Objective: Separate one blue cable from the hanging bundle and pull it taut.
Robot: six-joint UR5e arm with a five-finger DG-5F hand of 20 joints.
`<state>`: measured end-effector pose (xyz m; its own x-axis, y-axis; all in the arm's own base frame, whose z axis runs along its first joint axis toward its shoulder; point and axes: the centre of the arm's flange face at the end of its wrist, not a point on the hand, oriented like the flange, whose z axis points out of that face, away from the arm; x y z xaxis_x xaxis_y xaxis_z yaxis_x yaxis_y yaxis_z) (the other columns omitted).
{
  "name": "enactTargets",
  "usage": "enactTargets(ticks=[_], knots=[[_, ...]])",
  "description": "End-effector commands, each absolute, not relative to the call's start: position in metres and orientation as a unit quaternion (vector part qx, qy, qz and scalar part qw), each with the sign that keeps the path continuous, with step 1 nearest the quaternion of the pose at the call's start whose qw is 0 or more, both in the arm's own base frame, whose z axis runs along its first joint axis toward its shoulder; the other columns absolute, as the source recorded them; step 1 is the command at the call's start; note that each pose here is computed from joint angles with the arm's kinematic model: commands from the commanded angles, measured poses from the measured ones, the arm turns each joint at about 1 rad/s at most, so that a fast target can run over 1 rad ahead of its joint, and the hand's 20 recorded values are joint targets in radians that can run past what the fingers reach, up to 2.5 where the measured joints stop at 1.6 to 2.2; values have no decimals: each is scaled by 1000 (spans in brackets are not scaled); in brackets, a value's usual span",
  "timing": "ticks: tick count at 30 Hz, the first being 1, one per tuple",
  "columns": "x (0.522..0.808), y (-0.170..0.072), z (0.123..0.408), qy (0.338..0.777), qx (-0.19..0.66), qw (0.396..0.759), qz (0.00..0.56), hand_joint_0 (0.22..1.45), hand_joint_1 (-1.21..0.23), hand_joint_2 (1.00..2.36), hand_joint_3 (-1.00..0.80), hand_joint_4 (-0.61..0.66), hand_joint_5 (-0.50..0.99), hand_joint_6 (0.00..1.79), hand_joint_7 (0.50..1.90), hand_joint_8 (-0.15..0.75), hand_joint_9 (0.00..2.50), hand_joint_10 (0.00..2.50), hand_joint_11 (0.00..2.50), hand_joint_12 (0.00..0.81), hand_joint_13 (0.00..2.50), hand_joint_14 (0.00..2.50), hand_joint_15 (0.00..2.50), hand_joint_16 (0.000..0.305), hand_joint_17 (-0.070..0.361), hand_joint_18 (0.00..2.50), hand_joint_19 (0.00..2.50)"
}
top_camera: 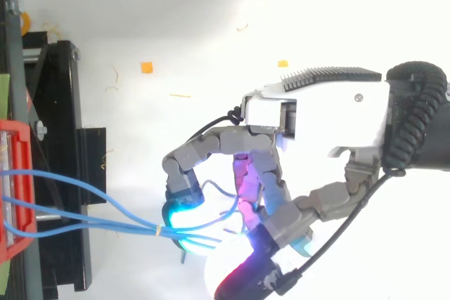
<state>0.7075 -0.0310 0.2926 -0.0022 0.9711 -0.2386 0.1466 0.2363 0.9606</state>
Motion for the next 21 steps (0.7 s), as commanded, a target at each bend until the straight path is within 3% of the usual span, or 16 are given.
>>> enactTargets(ticks=[1,6,14,21], knots=[[707,-31,291,589,476,521,393,552,-872,1009,-378,58,137,517,1366,145,1956,24,535,280,1375,24,764,52,118,905,805],[706,-32,292,591,478,519,392,542,-820,1000,-500,39,150,501,1360,125,2016,21,456,266,1432,21,746,50,113,939,802],[707,-32,291,590,478,520,391,516,-711,1000,-500,17,153,501,1328,116,2052,20,447,264,1454,23,734,49,111,970,790],[706,-32,292,591,478,520,391,617,-600,1000,-500,-1,152,501,1318,103,2068,23,501,252,1451,22,761,42,95,975,839]])
